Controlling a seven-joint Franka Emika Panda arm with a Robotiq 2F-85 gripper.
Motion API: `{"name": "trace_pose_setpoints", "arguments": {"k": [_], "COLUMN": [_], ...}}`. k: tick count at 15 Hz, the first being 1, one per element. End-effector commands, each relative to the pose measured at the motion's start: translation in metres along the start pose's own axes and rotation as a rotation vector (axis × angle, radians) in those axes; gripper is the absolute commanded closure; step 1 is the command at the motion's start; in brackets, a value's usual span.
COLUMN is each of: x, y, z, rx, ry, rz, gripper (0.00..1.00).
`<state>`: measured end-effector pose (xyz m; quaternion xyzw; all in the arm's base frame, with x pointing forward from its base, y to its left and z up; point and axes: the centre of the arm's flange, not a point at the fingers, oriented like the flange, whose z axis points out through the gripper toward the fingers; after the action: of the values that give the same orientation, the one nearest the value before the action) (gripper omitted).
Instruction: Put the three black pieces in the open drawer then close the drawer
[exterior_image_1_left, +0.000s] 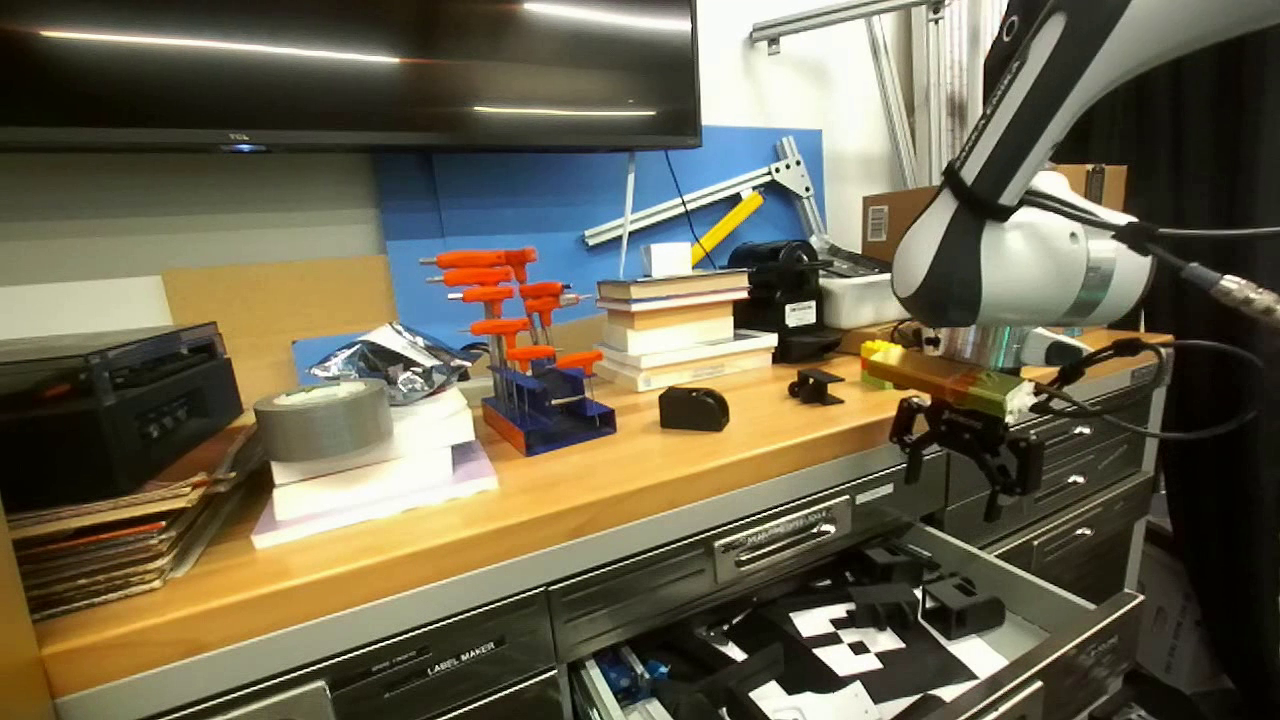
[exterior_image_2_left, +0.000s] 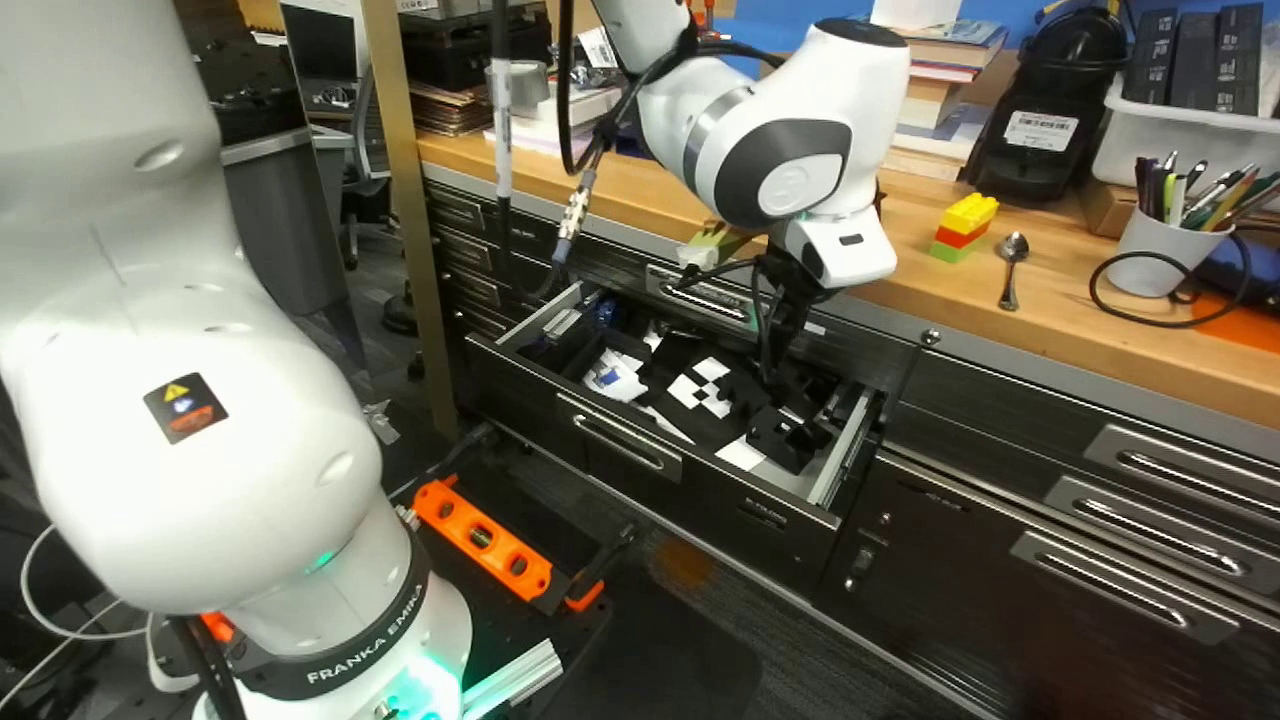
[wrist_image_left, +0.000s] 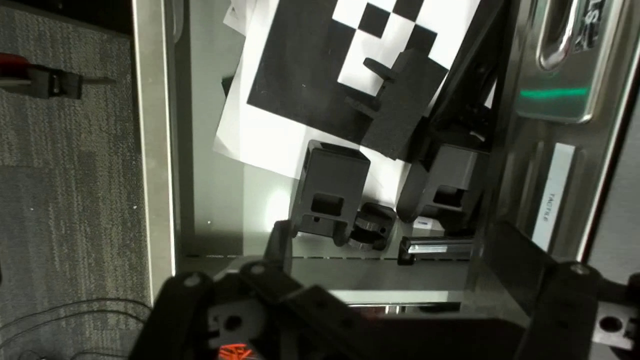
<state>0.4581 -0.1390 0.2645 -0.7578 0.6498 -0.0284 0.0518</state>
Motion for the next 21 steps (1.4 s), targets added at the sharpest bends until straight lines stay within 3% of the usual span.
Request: {"name": "trace_pose_setpoints", "arguments": {"k": [1, 5, 10, 15, 21], "x": [-0.034, -0.066, -0.096, -0.094, -0.065], "y": [0.011, -0.008, -0.056, -0.104, -0.153], "z": [-0.060, -0.100, -0.129, -0.137, -0.140], "rx": [0.055, 0.147, 0.339, 0.284, 0.063], "ry": [0.021, 0.082, 0.223, 0.329, 0.351], "rz": [-0.085, -0.233, -0.357, -0.612, -0.887], "gripper": [0.00, 0.00, 0.00, 0.00, 0.00]}}
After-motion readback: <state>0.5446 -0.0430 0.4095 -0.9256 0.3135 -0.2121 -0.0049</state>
